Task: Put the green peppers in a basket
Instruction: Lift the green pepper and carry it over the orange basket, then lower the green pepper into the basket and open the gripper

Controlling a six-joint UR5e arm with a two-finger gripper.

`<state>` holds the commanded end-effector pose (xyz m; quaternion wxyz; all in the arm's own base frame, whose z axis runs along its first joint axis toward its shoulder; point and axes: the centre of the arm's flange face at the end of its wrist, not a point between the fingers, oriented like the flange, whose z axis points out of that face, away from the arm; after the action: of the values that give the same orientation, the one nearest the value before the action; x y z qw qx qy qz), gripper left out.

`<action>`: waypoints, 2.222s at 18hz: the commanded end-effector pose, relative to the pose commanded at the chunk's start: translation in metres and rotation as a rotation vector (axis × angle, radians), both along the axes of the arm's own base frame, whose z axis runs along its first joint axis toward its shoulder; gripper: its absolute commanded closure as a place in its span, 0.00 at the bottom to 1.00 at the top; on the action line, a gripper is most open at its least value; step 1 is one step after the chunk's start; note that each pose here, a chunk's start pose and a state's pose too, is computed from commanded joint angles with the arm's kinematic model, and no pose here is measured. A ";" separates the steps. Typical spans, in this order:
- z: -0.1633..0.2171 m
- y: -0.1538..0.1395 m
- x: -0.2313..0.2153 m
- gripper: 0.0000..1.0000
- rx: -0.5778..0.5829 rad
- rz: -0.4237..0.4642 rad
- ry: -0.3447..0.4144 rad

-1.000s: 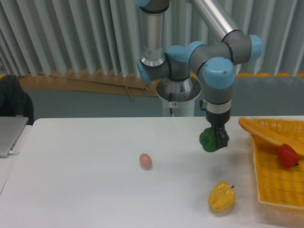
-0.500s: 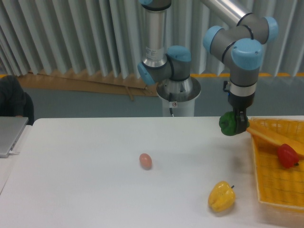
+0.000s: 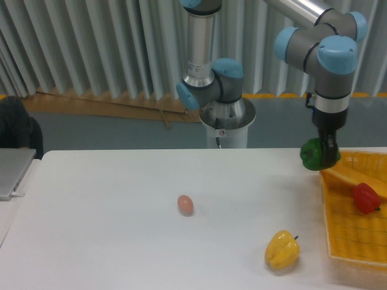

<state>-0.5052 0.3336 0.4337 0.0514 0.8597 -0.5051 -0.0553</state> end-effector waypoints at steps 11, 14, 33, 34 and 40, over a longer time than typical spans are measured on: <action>-0.069 0.021 -0.055 0.56 0.014 0.008 0.045; -0.079 0.026 -0.063 0.56 0.015 0.017 0.042; -0.104 0.007 -0.073 0.00 -0.008 0.048 0.015; -0.105 0.007 -0.072 0.00 -0.007 0.048 0.014; -0.086 0.012 -0.061 0.00 0.024 0.139 0.042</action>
<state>-0.5666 0.3459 0.3479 0.0555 0.8919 -0.4423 -0.0757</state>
